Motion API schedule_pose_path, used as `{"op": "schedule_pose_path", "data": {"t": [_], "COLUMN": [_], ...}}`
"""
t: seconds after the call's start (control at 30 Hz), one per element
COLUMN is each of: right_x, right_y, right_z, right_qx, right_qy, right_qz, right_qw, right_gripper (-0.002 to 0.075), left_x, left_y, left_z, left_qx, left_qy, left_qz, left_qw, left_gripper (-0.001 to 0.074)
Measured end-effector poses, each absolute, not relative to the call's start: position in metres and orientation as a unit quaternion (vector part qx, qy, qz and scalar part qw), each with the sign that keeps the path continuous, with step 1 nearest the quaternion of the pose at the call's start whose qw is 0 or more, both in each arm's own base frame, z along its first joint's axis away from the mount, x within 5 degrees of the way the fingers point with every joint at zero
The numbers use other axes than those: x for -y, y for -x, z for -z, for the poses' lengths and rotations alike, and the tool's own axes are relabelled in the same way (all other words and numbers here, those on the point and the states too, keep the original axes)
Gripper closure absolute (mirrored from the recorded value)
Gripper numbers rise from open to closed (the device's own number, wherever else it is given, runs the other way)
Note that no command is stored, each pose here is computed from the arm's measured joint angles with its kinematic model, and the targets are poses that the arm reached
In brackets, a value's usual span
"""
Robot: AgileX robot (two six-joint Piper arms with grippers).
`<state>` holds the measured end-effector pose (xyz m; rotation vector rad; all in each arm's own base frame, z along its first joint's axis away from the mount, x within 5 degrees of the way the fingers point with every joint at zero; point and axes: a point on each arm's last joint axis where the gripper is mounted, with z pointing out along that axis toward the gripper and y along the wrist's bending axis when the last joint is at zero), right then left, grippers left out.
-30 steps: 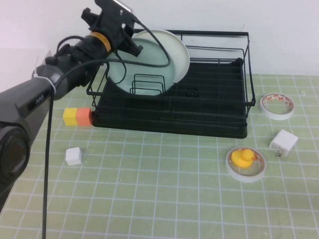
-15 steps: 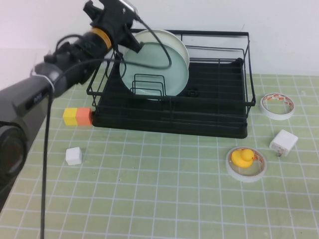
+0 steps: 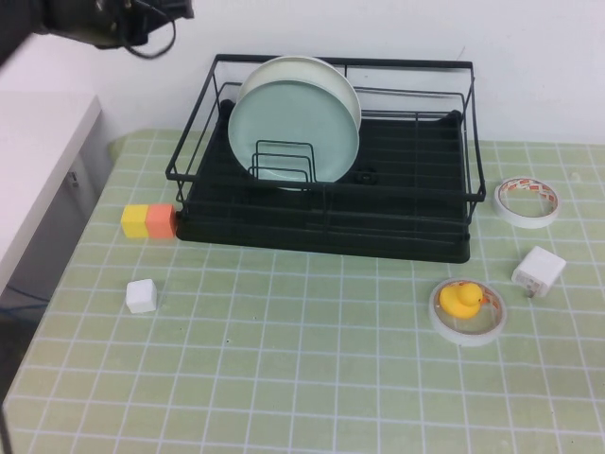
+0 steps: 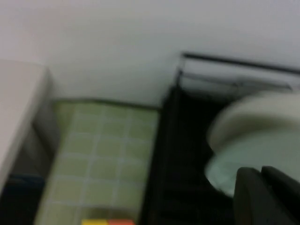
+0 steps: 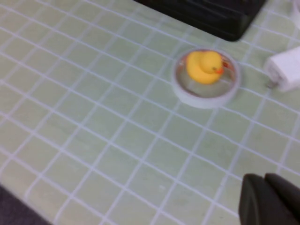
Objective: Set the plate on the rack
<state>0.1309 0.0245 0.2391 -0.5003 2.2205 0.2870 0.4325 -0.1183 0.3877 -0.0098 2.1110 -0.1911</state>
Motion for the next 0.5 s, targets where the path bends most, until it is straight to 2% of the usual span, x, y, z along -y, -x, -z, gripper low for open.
{"op": "schedule_pose_path", "data": {"t": [0.17, 0.37, 0.5], "right_x": [-0.029, -0.03, -0.03], "right_y": [-0.124, -0.109, -0.101], "right_z": [-0.249, -0.261, -0.261], "right_qx": [-0.865, -0.843, -0.837], "right_qy": [0.228, 0.247, 0.256], "right_qz": [-0.117, -0.091, -0.076], "right_qw": [0.432, 0.469, 0.477], "right_gripper": [0.0728, 0.0728, 0.0728], "left_x": [0.122, 0.107, 0.093], "left_y": [-0.383, -0.321, -0.276], "left_z": [-0.426, -0.472, -0.472], "left_qx": [-0.883, -0.864, -0.852], "left_qy": [-0.094, -0.117, -0.112], "left_qz": [0.126, 0.143, 0.145], "left_qw": [0.442, 0.468, 0.491], "left_gripper": [0.0736, 0.0736, 0.0736]}}
